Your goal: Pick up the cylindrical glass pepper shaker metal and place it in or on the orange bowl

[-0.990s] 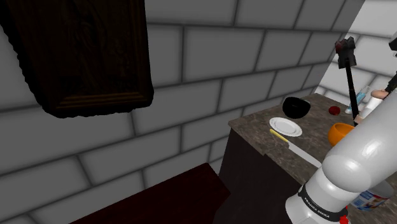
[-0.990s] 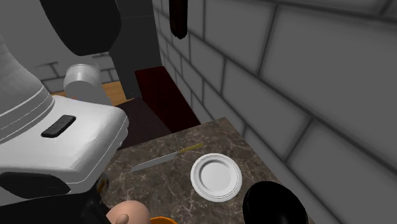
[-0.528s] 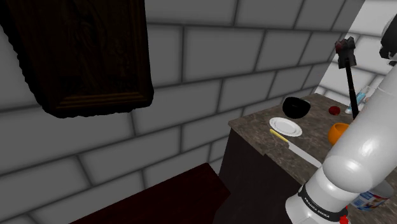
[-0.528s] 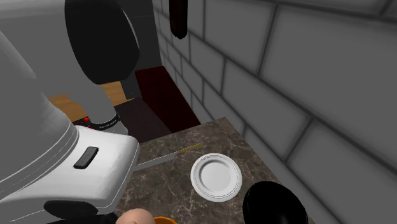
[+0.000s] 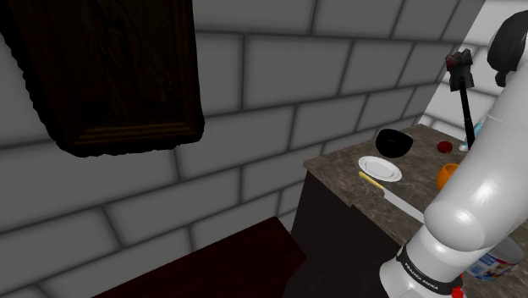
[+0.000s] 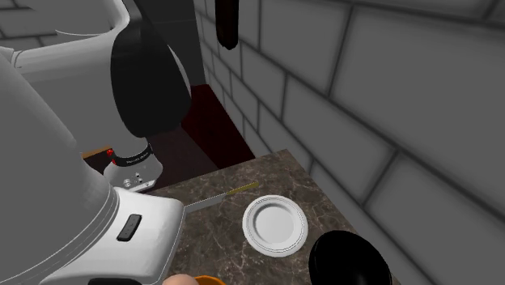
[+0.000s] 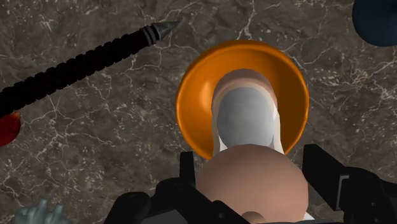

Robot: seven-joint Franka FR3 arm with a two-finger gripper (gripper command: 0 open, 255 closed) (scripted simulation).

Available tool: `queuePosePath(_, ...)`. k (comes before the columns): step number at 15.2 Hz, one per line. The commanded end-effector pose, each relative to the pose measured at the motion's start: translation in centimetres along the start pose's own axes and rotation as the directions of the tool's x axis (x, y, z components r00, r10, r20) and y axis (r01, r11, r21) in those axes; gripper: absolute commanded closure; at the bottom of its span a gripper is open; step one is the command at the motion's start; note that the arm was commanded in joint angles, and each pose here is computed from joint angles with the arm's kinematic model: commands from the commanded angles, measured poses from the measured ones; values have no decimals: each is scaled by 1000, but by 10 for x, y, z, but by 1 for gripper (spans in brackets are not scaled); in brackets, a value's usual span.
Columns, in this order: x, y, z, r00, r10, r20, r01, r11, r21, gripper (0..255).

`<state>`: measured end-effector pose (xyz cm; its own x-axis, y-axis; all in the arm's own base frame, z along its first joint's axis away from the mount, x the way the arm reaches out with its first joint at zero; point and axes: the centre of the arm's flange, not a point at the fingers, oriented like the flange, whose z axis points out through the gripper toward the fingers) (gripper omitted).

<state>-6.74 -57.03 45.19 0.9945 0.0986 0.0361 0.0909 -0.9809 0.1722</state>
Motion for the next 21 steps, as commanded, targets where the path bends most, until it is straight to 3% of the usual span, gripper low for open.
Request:
queuePosePath(1, 0, 0, 1, 1000, 0, 0, 0, 1000, 0, 255)
queuePosePath(5, 0, 0, 1, 1000, 0, 0, 0, 1000, 0, 255)
queuePosePath(6, 0, 0, 1, 1000, 0, 0, 0, 1000, 0, 0)
queuePosePath(11, 0, 0, 1, 1000, 0, 0, 0, 1000, 0, 0)
queuePosePath(15, 0, 0, -49, 1000, 0, 0, 0, 1000, 0, 0)
queuePosePath(21, 0, 0, -49, 1000, 0, 0, 0, 1000, 0, 0)
